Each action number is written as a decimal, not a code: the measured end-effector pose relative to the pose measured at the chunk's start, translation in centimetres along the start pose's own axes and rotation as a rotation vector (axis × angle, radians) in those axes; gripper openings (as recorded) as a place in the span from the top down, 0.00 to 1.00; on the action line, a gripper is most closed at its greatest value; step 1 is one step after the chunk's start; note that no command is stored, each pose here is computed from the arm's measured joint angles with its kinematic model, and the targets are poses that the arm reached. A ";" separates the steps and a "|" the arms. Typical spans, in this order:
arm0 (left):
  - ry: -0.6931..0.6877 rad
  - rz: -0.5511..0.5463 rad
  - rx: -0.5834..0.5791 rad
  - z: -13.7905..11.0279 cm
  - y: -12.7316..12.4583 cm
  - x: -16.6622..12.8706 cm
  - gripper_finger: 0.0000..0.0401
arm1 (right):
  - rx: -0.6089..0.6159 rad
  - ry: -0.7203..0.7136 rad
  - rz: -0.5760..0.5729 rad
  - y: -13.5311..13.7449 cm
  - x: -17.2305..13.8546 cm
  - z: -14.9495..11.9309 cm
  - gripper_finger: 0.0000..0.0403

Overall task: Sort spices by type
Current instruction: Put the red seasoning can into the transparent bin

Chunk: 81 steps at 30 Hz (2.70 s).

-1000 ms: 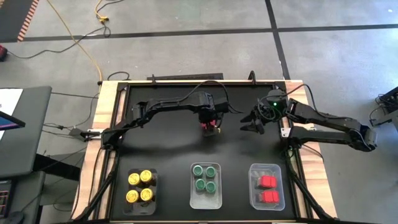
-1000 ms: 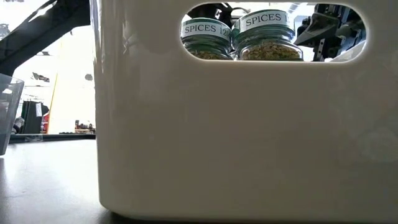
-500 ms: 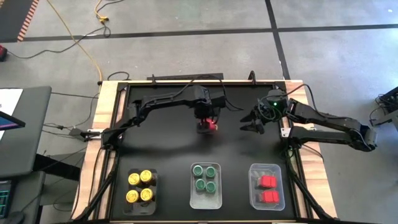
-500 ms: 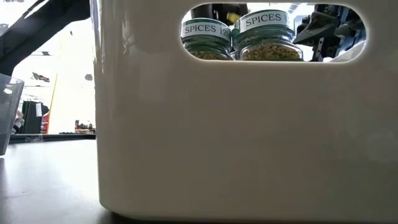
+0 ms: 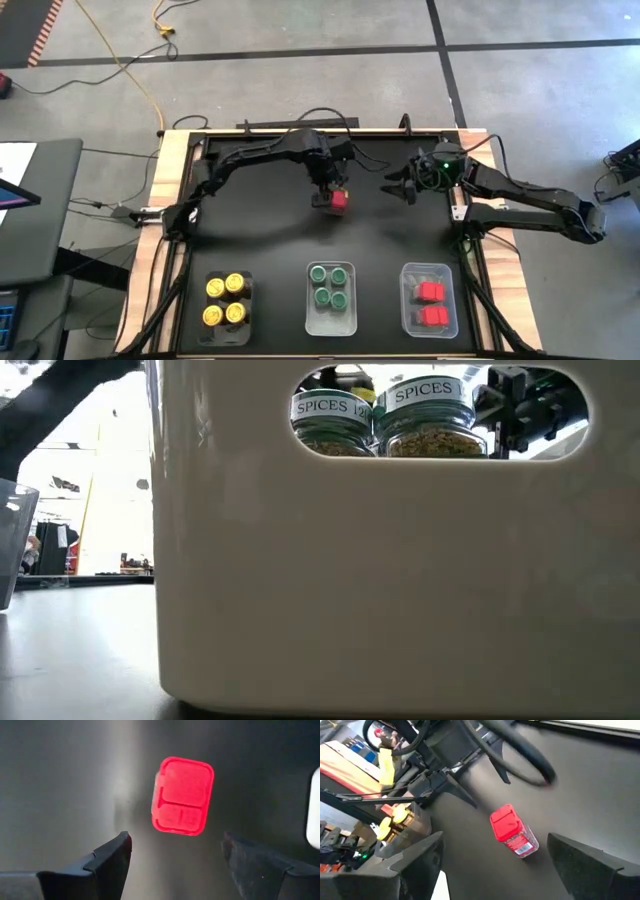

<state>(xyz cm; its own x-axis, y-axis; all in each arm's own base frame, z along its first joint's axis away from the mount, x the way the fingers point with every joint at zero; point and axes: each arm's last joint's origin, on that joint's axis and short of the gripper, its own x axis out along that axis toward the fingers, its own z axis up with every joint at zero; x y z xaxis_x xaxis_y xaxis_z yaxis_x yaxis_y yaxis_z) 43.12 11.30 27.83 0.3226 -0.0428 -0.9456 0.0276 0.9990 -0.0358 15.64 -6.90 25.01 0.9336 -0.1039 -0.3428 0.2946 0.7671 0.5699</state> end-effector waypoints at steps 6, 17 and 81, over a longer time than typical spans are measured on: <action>-0.201 0.085 -0.049 -4.0 -0.2 -0.9 0.26 | -0.008 -0.022 -0.022 0.0 0.3 0.1 0.06; -0.601 0.335 -0.191 -15.5 -3.2 -3.7 0.26 | -0.291 0.081 -0.098 2.2 7.2 2.3 0.09; -0.649 0.507 -0.291 -27.2 -6.6 -6.3 0.26 | -0.521 0.870 -0.342 3.4 24.3 2.0 0.41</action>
<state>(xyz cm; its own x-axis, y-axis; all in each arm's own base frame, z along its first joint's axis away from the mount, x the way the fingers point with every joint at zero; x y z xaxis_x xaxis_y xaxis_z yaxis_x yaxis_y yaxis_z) 15.13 5.42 25.20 0.7084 0.4962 -0.5019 -0.4790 0.8603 0.1745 39.76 -8.12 20.09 0.2912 -0.0356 -0.9560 0.1979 0.9799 0.0237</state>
